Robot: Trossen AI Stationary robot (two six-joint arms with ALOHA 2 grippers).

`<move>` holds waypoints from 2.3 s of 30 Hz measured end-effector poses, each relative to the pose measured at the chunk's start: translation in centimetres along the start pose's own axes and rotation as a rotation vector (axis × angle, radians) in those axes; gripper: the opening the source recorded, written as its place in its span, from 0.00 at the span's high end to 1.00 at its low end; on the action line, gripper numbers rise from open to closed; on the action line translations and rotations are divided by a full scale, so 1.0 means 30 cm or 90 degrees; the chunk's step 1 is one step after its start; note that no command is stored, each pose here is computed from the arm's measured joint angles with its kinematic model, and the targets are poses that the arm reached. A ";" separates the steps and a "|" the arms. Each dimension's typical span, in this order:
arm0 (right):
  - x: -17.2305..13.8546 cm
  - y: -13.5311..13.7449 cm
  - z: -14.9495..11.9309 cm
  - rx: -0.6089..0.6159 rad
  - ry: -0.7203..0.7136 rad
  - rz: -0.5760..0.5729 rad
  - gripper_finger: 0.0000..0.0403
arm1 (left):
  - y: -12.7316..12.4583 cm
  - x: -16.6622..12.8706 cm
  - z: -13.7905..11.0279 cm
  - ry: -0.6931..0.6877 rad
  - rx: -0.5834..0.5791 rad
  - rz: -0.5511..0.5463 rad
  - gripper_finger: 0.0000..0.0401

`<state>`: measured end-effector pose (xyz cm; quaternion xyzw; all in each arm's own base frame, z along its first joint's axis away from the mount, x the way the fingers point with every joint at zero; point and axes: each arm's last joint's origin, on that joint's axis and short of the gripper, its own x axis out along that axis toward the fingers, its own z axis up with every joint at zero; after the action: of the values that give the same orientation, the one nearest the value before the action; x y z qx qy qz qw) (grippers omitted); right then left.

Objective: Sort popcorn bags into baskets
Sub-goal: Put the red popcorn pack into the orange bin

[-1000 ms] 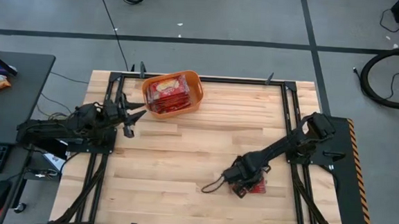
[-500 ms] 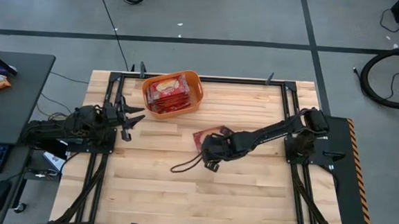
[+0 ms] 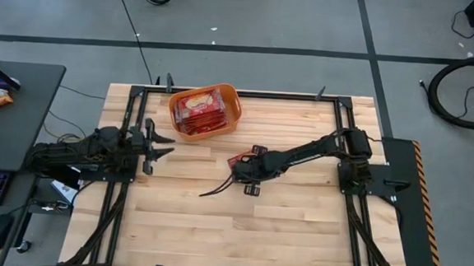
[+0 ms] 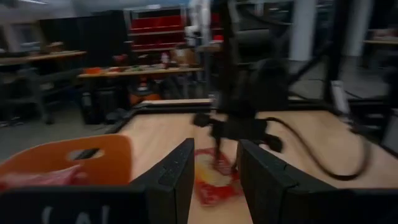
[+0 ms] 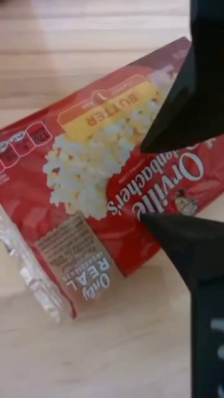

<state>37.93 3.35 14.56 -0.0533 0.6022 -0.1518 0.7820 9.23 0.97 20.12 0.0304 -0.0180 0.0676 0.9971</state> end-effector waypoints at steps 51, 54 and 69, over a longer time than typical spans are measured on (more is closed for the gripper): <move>0.010 0.017 -0.084 -0.191 0.043 0.008 0.74 | -0.030 0.020 -0.110 0.009 -0.040 -0.148 0.83; 0.014 0.017 -0.079 -0.186 0.034 0.004 0.86 | -0.031 0.020 -0.109 0.012 -0.070 -0.153 0.83; -0.221 -0.018 0.178 -0.149 -0.163 -0.074 0.98 | -0.052 0.010 -0.080 -0.031 -0.110 -0.321 0.83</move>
<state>41.43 4.31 22.28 -0.1972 0.5072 -0.1177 0.8306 9.81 -0.39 17.64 -0.0496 -0.0399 -0.1854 0.9806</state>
